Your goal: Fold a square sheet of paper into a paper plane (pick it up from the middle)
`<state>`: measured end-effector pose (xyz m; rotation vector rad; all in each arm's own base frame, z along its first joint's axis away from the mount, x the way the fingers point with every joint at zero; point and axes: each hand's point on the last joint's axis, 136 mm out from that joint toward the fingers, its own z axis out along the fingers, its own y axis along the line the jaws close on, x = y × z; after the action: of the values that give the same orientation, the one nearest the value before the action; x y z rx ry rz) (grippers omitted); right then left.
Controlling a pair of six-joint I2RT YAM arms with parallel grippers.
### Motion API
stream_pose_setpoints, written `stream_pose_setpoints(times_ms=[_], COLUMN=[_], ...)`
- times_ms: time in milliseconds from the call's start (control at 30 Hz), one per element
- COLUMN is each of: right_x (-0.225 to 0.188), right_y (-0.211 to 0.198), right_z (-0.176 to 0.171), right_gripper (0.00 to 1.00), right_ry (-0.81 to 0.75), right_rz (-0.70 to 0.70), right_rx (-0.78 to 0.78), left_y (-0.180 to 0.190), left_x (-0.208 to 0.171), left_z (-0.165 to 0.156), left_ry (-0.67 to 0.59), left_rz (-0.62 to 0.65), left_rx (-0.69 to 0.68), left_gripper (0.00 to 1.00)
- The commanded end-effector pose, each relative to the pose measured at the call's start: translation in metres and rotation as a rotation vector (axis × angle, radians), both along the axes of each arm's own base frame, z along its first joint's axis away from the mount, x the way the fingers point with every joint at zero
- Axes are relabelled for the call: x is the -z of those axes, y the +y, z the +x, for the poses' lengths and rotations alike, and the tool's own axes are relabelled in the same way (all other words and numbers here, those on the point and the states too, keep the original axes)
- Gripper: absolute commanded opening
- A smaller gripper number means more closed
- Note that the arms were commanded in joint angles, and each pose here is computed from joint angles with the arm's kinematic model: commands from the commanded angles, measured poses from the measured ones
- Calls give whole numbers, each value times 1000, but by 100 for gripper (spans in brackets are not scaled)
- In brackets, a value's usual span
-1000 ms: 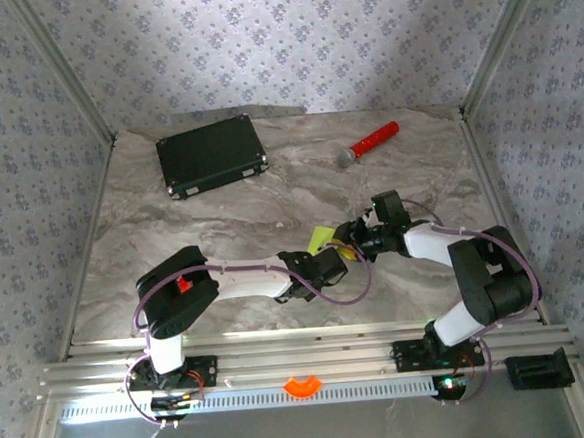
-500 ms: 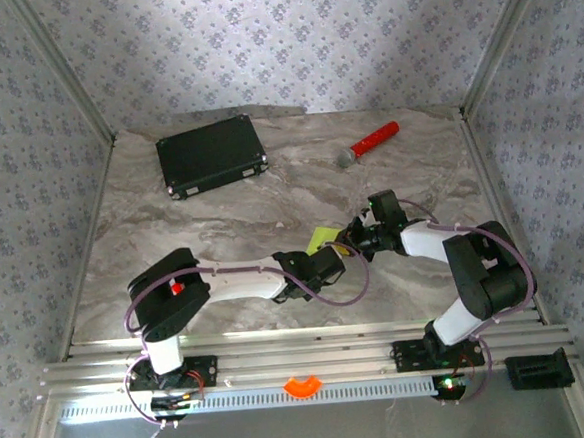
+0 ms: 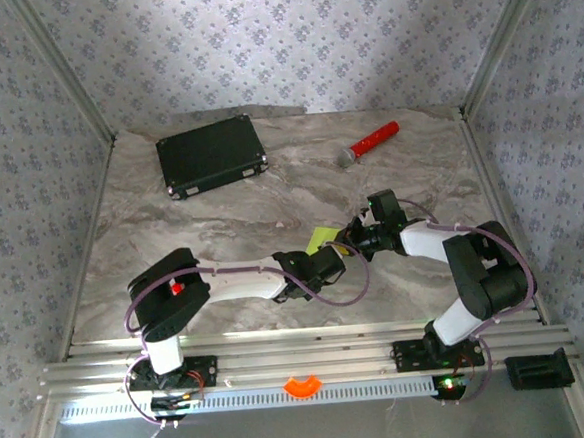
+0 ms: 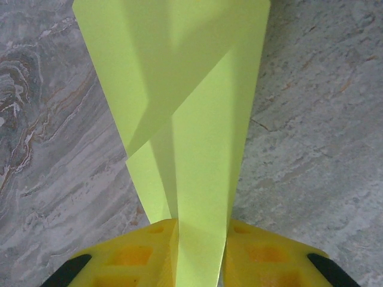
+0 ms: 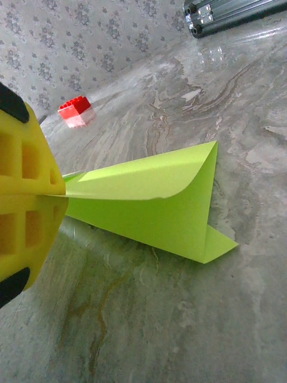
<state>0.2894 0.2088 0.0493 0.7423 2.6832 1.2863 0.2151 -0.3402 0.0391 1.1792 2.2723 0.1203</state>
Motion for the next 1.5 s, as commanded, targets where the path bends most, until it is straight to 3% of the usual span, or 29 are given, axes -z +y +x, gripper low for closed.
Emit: stream_pose_setpoints(times_ms=[0,500,733,933,1467], right_x=[-9,-12,-11,-11,-9], right_y=[4,6,5,6,5], right_z=[4,5,5,5,4], right_gripper=[0,0,0,0,0], right_ry=[-12,-21,-22,-21,-17], right_rz=[11,14,13,13,9], right_rx=[-3,-3,-1,-2,-2], left_y=[3,7,8,9,6], left_x=[1,4,7,8,3], left_z=[-3,-1,0,-1,1], left_ry=[-6,-14,-14,-14,-19], left_rz=[29,57,66,73,55], left_rx=[7,2,-1,0,-3], left_gripper=[27,35,24,26,21])
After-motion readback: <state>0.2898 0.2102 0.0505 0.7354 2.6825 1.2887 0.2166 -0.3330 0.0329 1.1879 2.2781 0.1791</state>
